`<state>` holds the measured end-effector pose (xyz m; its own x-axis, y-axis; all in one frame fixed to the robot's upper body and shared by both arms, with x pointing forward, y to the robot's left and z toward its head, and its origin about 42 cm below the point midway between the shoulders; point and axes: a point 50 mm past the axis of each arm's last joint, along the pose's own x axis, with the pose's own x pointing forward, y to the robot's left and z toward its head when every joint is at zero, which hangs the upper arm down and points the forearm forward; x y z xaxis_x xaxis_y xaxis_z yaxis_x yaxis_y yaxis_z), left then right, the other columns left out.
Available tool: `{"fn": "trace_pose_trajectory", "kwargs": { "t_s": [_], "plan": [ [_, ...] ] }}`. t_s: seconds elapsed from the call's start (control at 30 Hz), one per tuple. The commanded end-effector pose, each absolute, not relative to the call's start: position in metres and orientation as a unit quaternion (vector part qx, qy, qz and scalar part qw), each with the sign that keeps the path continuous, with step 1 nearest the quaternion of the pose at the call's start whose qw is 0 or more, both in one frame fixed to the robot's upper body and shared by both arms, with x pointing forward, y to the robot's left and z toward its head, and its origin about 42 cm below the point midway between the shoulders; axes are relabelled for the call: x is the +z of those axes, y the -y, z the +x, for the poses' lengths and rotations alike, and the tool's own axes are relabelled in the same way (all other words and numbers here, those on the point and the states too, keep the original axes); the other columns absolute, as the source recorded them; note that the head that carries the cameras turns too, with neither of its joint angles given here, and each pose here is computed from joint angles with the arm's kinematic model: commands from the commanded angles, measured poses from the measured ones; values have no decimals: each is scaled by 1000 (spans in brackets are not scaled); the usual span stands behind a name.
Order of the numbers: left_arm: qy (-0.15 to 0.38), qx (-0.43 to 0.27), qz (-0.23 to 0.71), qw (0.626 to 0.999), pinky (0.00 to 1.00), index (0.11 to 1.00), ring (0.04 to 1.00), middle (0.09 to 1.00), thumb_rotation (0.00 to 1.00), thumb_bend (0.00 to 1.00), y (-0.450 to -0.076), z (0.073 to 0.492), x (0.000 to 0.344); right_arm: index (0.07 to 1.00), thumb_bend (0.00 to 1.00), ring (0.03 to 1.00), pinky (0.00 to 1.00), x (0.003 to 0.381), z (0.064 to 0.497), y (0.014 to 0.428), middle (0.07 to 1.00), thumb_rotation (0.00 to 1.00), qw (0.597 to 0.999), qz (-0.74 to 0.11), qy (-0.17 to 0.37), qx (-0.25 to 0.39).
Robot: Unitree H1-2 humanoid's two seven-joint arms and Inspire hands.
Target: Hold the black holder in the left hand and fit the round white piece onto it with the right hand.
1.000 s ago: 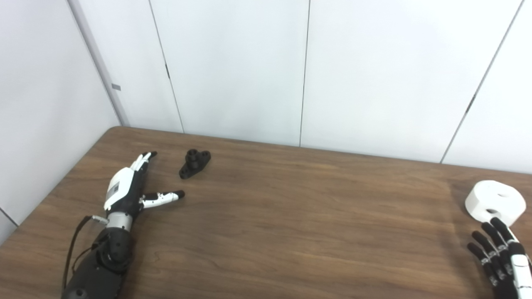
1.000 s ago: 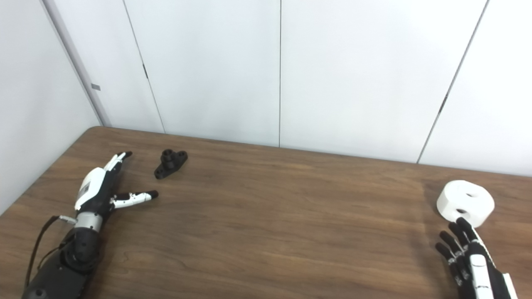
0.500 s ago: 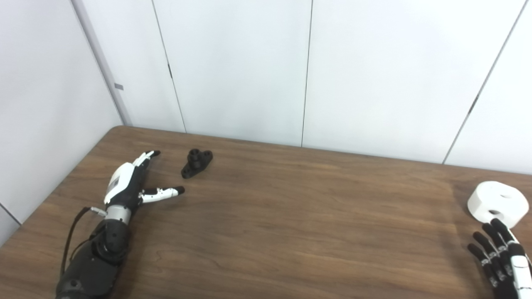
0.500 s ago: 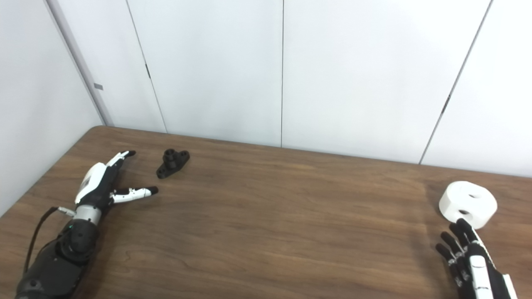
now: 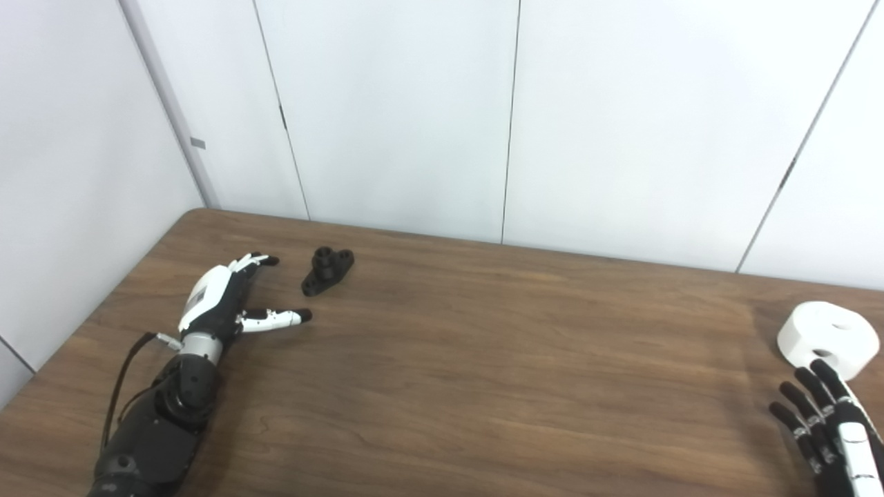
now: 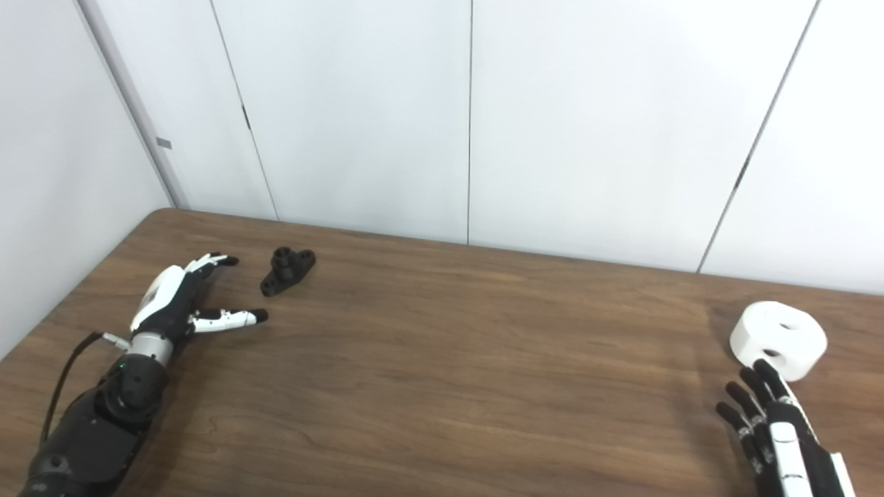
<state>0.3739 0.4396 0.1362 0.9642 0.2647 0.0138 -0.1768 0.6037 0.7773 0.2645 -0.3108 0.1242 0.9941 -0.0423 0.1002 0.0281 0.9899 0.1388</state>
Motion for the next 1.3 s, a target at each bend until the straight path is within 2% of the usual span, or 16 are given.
{"fn": "trace_pose_trajectory", "kwargs": {
  "t_s": [0.0,0.2,0.37,0.47,0.67,0.77,0.87,1.07,1.27],
  "plan": [
    [-56,101,411,904,859,825,953,934,311,1000,-426,381,128,903,301,895,854,140,269,308,913,724,994,63,85,-7],
    [-40,99,404,909,862,815,934,919,247,1000,-413,387,128,909,305,896,847,139,267,305,915,718,995,63,84,-7],
    [-21,96,422,901,849,772,908,882,246,1000,-404,391,128,920,297,902,848,137,266,304,922,723,994,69,85,-3],
    [-17,95,423,901,855,773,904,872,277,1000,-397,396,127,919,299,901,847,136,266,304,920,715,994,69,84,-4],
    [-12,88,423,902,839,771,896,865,262,1000,-384,404,127,910,311,896,842,136,266,302,915,699,994,69,87,-9],
    [-8,85,423,902,814,770,879,858,284,1000,-381,407,128,905,313,896,846,137,266,302,914,712,994,68,86,-9],
    [-4,82,426,901,831,772,892,859,298,1000,-377,408,129,912,306,899,847,137,265,301,917,718,994,70,87,-7],
    [2,82,422,903,795,765,878,853,294,1000,-375,410,132,914,308,897,849,137,263,300,916,727,993,70,90,-8],
    [9,81,417,905,804,761,880,848,297,1000,-374,412,134,917,301,900,854,139,261,299,919,732,993,76,93,-7]
  ]
}}
